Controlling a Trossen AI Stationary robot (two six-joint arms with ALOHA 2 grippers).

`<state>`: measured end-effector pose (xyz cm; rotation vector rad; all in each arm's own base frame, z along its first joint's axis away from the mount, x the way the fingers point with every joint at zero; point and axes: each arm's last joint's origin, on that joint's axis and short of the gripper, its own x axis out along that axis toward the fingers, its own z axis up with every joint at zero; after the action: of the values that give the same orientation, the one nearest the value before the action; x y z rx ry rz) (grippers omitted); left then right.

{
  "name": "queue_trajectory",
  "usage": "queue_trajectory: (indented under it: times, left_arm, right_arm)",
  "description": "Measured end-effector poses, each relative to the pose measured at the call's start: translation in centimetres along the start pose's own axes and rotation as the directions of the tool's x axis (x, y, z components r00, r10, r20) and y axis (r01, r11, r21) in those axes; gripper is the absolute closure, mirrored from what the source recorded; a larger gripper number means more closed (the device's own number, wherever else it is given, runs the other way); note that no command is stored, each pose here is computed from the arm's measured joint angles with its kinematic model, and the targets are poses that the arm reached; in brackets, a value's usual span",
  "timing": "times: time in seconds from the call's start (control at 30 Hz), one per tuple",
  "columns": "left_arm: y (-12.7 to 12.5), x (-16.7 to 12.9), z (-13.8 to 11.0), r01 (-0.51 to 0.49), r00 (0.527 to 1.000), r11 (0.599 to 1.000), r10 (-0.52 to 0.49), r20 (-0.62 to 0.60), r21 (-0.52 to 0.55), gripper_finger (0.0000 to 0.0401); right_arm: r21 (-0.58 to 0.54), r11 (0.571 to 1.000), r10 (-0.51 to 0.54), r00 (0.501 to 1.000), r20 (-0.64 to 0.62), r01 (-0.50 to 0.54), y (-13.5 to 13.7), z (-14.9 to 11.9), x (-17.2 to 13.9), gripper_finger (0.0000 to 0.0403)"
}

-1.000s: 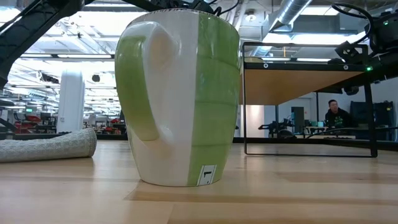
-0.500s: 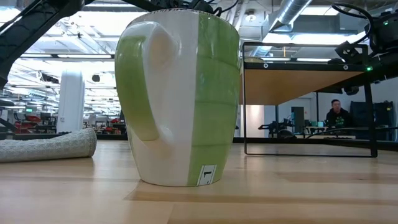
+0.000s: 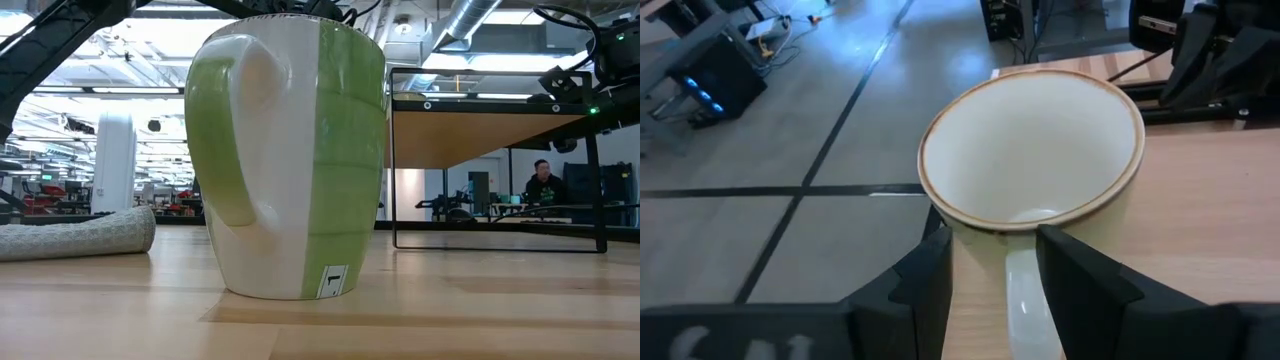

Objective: Stack small to large cups/mugs on shelf
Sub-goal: Put the light green mug on the shelf, then put the green mug on the shelf

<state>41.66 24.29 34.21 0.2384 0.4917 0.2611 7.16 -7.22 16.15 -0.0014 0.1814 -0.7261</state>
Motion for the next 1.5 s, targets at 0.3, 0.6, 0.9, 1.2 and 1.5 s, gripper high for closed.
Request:
queue_trajectory:
  times: [0.3,0.6,0.9,1.2,1.5]
  left_arm:
    - [-0.20,0.02,0.20,0.043,0.999,0.999,-0.042,0.030,-0.009,0.0263]
    - [-0.29,0.07,0.24,-0.009,1.000,1.000,0.009,0.008,0.001,0.0263]
    - [-0.23,0.06,-0.18,-0.037,0.998,0.999,0.036,-0.043,-0.003,0.0263]
    - [-0.42,0.10,0.24,-0.014,1.000,1.000,0.014,0.000,-0.020,0.0263]
    - [-0.63,0.12,0.34,0.030,0.999,0.999,-0.029,0.019,-0.039,0.0263]
  right_arm:
    - [0.000,1.000,0.000,1.000,0.000,0.000,0.00,0.00,0.00,0.0343]
    - [0.000,1.000,0.000,1.000,0.000,0.000,0.00,0.00,0.00,0.0343]
    - [0.000,1.000,0.000,1.000,0.001,0.000,0.00,0.00,0.00,0.0343]
    - [0.000,1.000,0.000,1.000,0.000,0.000,0.00,0.00,0.00,0.0343]
    - [0.000,1.000,0.000,1.000,0.000,0.000,0.00,0.00,0.00,0.0343]
